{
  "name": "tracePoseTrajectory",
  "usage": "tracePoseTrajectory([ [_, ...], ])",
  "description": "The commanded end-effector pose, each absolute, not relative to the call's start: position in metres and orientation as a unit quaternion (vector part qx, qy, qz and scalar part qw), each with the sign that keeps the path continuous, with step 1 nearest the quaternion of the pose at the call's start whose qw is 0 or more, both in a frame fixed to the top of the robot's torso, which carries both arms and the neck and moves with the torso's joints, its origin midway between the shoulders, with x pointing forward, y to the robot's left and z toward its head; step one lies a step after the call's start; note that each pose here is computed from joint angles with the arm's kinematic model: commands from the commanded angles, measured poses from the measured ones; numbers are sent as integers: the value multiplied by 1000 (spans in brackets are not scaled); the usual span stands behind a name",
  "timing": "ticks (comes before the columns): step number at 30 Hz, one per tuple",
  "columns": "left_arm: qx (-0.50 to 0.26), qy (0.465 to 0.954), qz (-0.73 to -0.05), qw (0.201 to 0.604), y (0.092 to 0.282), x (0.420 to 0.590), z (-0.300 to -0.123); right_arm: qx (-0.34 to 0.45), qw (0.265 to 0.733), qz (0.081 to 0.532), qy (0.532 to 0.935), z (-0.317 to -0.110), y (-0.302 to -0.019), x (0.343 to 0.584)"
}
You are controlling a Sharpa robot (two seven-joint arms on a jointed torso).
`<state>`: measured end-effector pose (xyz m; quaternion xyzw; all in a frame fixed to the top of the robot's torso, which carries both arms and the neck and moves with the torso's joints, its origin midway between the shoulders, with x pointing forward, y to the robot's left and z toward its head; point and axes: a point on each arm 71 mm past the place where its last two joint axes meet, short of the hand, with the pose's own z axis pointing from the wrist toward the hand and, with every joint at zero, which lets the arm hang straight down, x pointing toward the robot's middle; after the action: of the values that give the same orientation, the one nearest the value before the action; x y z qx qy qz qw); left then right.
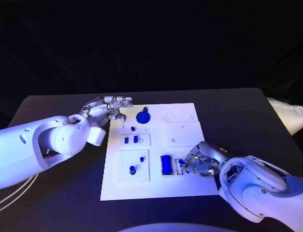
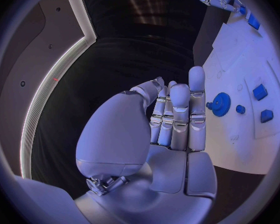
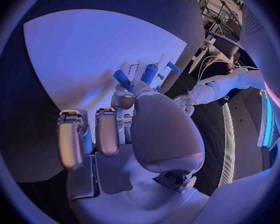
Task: Assemble the parts on the task board
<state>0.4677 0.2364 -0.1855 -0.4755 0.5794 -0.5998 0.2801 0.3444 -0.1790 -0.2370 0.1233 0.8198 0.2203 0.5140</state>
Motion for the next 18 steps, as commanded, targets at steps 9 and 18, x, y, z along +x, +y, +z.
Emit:
tracePoseTrajectory([
  [9, -469, 581, -607, 272, 233, 466, -185, 99, 498, 207, 836, -242, -172, 345],
  [18, -467, 583, -607, 269, 232, 466, -185, 86, 497, 199, 840, -243, -169, 346],
])
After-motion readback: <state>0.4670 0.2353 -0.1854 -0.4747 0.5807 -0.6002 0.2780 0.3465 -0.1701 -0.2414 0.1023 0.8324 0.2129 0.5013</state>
